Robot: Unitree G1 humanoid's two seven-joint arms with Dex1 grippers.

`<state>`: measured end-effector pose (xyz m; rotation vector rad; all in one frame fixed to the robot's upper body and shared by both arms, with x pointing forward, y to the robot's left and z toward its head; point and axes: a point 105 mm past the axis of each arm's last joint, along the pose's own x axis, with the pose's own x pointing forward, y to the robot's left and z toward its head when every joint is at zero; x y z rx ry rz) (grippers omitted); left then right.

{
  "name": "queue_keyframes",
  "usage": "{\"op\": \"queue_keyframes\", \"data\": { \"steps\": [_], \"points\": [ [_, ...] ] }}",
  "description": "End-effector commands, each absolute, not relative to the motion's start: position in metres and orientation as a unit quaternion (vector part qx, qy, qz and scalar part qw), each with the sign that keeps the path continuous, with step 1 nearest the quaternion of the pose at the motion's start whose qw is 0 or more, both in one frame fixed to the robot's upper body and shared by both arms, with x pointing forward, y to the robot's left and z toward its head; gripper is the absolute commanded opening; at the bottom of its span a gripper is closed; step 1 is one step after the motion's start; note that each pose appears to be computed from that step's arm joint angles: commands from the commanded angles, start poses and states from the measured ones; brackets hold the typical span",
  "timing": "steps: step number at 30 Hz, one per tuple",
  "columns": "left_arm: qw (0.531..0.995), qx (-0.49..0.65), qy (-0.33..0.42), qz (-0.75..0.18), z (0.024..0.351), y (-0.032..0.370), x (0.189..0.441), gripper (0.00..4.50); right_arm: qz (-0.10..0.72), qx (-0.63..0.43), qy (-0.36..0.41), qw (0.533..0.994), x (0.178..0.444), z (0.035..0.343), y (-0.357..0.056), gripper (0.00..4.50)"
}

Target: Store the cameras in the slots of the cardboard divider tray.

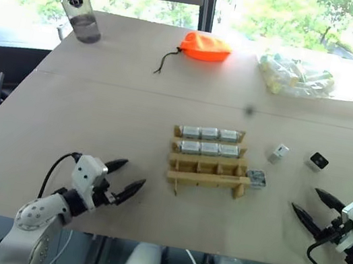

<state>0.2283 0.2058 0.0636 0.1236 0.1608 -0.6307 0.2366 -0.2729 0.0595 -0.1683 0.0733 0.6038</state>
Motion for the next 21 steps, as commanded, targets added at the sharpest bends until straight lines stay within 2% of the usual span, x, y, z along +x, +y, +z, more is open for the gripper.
{"op": "queue_keyframes", "data": {
  "steps": [1, 15, 21],
  "points": [
    [0.942, 0.066, 0.067, -0.321, 0.069, 0.205, 0.227, 4.05, 0.294, -0.095, 0.02, 0.951, 0.238, 0.067, -0.276, 4.34],
    [0.934, 0.08, 0.068, -0.341, 0.073, 0.209, 0.226, 4.05, 0.275, -0.101, 0.03, 0.956, 0.238, 0.062, -0.286, 4.34],
    [0.933, 0.081, 0.051, -0.347, 0.081, 0.205, 0.23, 4.05, 0.272, -0.107, 0.028, 0.956, 0.246, 0.066, -0.297, 4.34]
  ]
}}
